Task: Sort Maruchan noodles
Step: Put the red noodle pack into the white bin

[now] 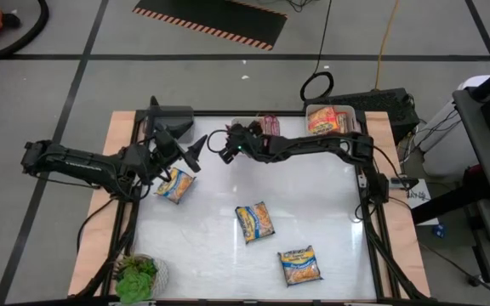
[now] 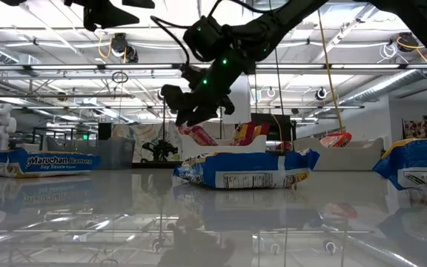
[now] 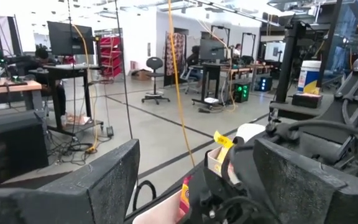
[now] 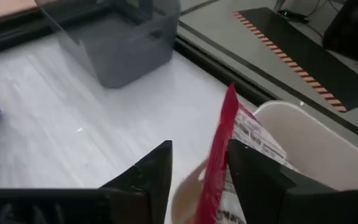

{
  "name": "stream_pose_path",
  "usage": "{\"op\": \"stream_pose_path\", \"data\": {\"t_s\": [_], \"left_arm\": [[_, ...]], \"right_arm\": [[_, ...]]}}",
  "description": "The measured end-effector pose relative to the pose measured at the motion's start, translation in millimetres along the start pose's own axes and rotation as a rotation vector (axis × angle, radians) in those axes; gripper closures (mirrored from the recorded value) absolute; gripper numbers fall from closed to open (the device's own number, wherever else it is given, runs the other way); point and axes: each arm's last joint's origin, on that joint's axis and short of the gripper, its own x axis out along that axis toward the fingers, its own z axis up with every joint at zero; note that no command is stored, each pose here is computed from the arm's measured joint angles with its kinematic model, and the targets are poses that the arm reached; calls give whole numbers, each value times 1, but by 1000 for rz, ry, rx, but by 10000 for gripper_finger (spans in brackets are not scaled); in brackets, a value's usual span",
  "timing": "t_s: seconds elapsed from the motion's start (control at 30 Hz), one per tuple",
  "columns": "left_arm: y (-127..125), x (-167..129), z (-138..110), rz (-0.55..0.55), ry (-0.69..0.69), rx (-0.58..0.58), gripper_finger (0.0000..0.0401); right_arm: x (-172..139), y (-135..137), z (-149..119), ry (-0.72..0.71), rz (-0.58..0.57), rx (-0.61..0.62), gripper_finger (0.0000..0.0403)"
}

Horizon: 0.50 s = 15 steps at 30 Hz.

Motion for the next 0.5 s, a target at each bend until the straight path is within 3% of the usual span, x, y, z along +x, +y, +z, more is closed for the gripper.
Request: {"op": "stream_pose_path", "data": {"t_s": [0.3,0.5], "left_arm": [[0,0,0,-1,1,0,84],[0,0,0,-1,1,1,84]], "right_arm": [[7,1,-9,13,-43,6,301],[7,-1,-8,-1,-96,-58,376]]}}
